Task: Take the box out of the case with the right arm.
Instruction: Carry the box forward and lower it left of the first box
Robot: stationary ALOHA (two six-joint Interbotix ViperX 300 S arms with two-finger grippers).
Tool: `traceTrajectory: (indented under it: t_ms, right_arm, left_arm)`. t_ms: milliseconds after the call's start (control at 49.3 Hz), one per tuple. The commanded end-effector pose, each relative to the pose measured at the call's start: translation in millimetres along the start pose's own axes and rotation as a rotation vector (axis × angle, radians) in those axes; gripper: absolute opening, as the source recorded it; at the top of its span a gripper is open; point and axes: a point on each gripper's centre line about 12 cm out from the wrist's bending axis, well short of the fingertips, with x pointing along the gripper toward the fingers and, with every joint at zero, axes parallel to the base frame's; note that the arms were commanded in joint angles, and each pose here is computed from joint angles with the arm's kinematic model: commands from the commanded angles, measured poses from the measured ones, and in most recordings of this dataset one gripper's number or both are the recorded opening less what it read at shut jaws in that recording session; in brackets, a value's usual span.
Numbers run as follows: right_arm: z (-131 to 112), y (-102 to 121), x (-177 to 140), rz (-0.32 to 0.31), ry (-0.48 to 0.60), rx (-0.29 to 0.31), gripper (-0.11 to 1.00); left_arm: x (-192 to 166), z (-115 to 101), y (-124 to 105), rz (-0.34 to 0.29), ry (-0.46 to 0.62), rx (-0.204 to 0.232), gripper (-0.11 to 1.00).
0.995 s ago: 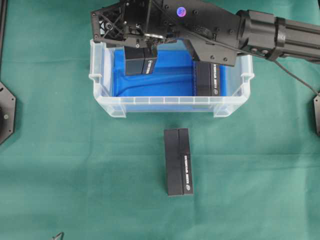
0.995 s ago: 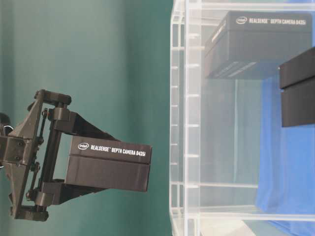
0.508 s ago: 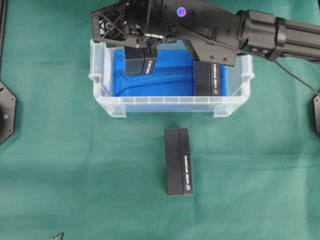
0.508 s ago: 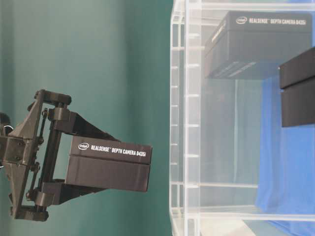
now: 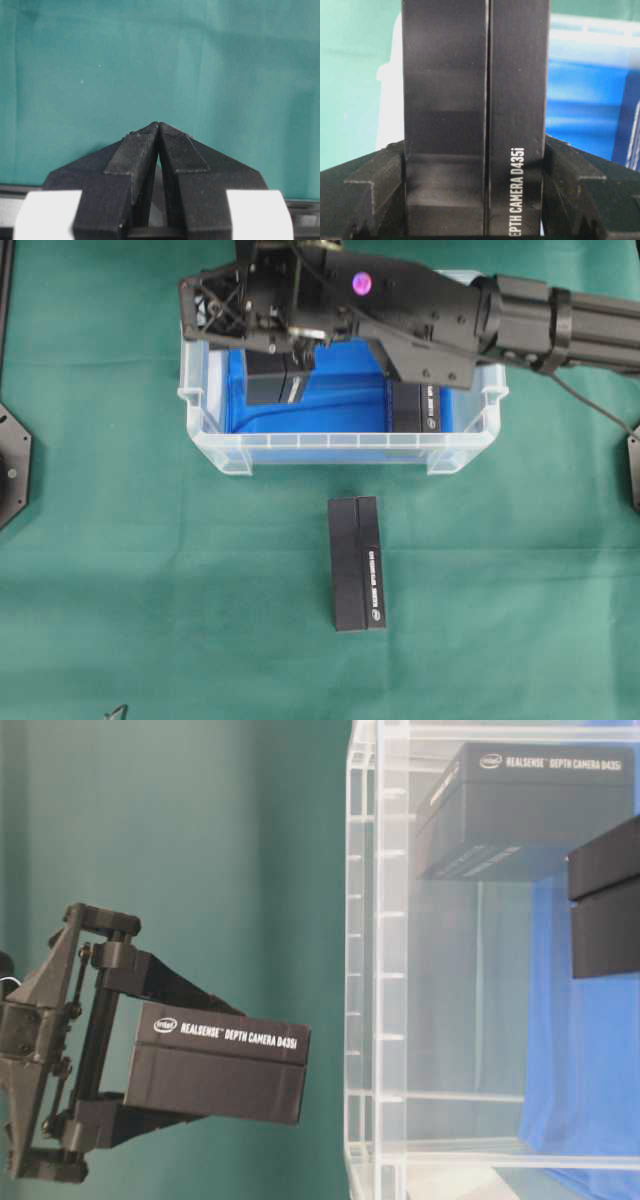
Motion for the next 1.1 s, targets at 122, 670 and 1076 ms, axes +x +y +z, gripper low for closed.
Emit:
traceTrajectory:
  t_ms: [122, 670, 1076]
  right_arm:
    - [-14.3, 1.4, -57.4, 0.116, 0.016, 0.015, 0.68]
    - [-107.3, -9.6, -96.6, 0.127, 0.097, -0.027, 0.68]
    - [-120.5, -12.6, -101.0, 0.123, 0.107, -0.024, 0.68]
  left_arm:
    - [-2.4, 2.6, -0.7, -0.002, -0.012, 0.003, 0.02]
    - [-2.4, 2.4, -0.6, -0.002, -0.011, 0.001, 0.02]
    - [-2.0, 2.5, -0.5, 0.0, -0.008, 0.002, 0.02]
